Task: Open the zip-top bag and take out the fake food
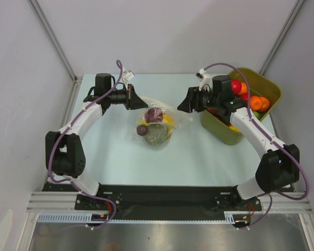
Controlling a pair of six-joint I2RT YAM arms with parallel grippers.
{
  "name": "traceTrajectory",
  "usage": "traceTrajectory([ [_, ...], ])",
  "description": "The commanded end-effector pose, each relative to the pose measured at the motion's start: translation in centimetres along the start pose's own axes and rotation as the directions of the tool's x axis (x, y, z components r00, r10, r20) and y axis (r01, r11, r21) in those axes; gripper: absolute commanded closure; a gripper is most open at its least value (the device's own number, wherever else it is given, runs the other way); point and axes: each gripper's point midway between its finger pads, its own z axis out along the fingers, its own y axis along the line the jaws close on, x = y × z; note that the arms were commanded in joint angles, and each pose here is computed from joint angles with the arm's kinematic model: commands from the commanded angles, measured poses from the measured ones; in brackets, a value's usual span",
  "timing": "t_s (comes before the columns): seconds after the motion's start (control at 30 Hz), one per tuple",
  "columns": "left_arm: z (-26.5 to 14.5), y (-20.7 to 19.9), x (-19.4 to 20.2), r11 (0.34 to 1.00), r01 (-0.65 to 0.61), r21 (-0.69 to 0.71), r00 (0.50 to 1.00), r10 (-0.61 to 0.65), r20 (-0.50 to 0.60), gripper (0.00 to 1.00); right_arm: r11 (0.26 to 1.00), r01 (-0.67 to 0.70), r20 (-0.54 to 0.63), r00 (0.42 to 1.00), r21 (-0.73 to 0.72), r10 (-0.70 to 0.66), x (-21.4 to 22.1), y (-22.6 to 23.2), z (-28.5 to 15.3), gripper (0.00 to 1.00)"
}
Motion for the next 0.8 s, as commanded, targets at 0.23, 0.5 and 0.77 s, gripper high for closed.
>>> traceTrajectory([
  [0.23,-0.5,-2.9,-2.1,0.987,-0.147,0.068,0.989,0.144,0.045,1.0,0.995,0.061,0.041,0.997,-0.084,-0.058,-2.8,-0.8,2.6,0.34],
  [0.5,-0.3,-3.1,-2.1,0.987,-0.146,0.069,0.989,0.144,0.038,1.0,0.98,0.058,-0.03,0.997,-0.19,-0.064,-0.4,0.0,4.3,0.33],
  [0.77,-0.2,-3.4,-2.2,0.985,-0.152,0.076,0.988,0.15,0.037,1.0,0.966,0.054,-0.077,0.994,-0.252,-0.076,1.4,1.2,6.0,0.33],
])
